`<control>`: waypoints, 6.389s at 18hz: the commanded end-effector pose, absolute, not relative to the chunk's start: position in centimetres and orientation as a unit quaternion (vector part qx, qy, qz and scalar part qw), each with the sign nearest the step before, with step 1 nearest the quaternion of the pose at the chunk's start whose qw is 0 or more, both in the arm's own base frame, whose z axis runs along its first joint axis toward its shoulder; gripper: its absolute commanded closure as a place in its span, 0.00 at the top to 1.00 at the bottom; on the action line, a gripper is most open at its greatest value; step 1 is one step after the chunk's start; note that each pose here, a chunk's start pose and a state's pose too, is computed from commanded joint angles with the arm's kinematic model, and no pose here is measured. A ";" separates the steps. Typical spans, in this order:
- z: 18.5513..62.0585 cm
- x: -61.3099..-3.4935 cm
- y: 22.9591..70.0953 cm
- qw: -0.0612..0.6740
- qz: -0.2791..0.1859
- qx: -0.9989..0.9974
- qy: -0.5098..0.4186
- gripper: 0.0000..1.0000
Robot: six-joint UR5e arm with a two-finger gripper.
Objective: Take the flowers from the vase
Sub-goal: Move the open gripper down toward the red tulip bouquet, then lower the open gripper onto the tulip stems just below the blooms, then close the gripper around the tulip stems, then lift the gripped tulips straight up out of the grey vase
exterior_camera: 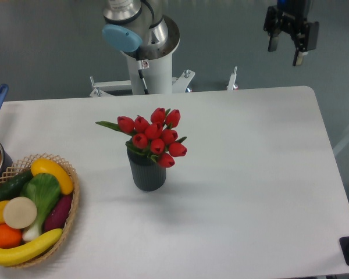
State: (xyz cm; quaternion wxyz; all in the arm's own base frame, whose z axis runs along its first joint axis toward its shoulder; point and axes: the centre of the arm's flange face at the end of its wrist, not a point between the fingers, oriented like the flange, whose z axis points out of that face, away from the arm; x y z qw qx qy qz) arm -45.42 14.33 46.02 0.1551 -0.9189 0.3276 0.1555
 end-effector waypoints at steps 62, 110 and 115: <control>28.6 -33.3 37.6 0.548 -0.094 -0.809 0.190 0.98; 46.2 -30.4 36.3 0.555 -0.049 -0.822 0.117 0.40; 47.8 -30.5 36.0 0.545 -0.029 -0.830 0.116 0.40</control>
